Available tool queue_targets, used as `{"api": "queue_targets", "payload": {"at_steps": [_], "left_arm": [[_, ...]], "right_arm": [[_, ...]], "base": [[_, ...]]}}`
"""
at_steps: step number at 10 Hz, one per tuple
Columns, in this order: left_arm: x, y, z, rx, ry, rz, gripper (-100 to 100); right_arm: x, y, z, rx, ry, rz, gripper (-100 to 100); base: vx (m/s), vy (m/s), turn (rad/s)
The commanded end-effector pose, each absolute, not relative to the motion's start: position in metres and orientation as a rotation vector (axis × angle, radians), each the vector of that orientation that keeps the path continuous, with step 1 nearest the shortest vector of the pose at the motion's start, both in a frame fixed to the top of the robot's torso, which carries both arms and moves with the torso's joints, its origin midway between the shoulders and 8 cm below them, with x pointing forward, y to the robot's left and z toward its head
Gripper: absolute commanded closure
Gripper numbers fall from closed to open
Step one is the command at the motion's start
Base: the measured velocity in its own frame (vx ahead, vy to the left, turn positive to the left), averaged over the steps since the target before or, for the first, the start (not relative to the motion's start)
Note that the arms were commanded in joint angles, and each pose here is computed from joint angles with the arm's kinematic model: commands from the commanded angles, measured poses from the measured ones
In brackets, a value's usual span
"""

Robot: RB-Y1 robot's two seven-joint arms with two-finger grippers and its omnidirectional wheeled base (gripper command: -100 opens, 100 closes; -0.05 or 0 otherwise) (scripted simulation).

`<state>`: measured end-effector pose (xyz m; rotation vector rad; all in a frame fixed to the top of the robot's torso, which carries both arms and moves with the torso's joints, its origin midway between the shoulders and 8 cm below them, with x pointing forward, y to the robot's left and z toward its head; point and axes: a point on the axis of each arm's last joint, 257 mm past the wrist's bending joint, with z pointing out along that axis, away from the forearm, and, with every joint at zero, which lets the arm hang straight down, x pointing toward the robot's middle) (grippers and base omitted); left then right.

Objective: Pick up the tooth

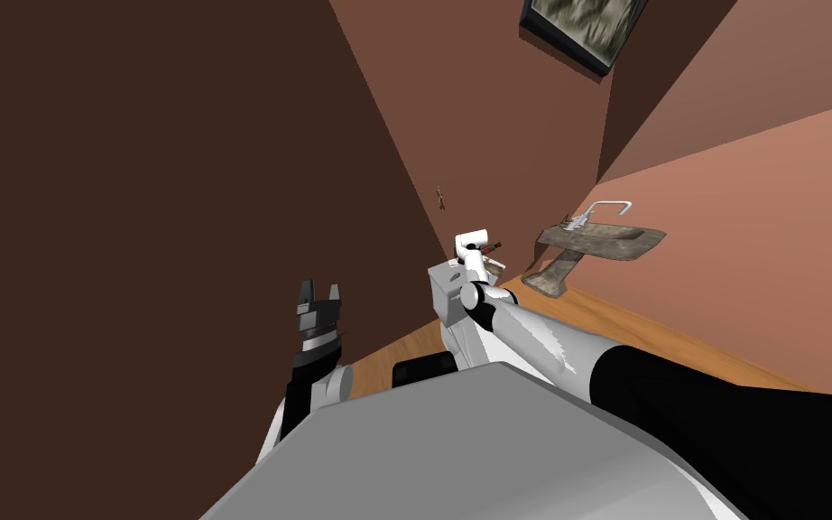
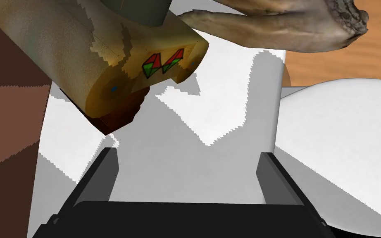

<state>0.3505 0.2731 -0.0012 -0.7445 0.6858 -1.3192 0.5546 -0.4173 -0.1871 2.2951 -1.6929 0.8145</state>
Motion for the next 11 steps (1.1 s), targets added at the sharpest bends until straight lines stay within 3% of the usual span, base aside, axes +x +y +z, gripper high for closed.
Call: {"api": "queue_targets", "payload": {"at_steps": [1, 4, 11], "left_arm": [[0.351, 0.273, -0.001, -0.745, 0.686, -1.319, 0], [0.351, 0.273, -0.001, -0.744, 0.686, -1.319, 0], [0.351, 0.273, -0.001, -0.744, 0.686, -1.319, 0]], "right_arm": [[0.558, -0.4, -0.191, 2.35, -1.711, 0.785, -100], [0.554, -0.341, -0.206, 2.5, -1.728, 0.627, -100], [0.537, -0.291, -0.223, 2.601, -1.704, 0.444, -100]], "base": [[0.002, 0.006, -0.025], [-0.014, 0.003, -0.028], [-0.01, 0.0, -0.011]]}}
